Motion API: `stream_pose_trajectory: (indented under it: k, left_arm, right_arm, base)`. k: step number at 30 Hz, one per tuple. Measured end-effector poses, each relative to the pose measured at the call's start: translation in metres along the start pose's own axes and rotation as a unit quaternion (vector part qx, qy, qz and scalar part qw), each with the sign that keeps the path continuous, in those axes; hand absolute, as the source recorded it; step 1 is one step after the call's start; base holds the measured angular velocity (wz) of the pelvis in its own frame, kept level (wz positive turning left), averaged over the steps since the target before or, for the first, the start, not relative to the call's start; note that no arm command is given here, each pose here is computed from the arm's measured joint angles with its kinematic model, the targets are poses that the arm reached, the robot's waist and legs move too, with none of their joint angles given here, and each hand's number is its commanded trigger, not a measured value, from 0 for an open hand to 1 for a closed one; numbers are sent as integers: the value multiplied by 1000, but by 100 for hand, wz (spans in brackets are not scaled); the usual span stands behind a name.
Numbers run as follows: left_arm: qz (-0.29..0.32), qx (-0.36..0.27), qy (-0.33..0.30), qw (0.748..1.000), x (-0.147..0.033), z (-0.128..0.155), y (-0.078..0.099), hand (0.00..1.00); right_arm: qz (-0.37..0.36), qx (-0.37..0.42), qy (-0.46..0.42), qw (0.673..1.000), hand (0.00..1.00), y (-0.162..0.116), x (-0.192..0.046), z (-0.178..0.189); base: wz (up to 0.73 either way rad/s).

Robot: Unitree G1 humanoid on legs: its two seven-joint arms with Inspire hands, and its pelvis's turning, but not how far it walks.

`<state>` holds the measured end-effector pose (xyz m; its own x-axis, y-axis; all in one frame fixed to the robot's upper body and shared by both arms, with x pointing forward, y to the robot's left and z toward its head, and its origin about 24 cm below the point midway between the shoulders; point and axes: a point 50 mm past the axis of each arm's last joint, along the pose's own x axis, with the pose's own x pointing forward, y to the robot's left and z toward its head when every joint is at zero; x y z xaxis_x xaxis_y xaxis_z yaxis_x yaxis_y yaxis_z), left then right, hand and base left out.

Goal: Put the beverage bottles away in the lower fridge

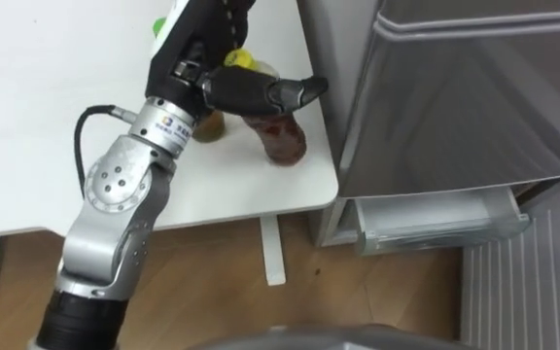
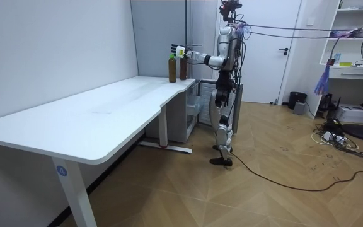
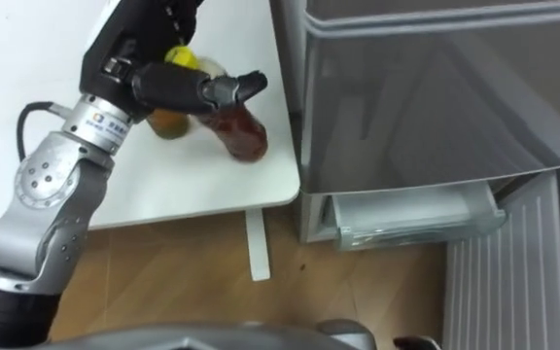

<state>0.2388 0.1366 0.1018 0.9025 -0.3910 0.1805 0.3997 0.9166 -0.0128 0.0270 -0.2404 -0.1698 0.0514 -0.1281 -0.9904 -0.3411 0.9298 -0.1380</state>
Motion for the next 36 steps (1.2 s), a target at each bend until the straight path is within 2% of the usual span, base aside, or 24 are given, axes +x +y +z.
stream_pose_trajectory:
  k: [12,30,36]
  left_arm:
    - [-8,-3,-1,1000,1,0,-2,0]
    - [-21,-3,12,1000,0,-3,-3,0]
    - [-24,-9,33,999,-2,-12,-2,0]
  right_arm:
    - [29,3,15,999,0,2,0,-7]
    - [22,1,-12,1000,0,0,-1,3]
    - [22,0,-12,1000,0,0,-1,3]
  base:
    - [0]
    - [0]
    - [0]
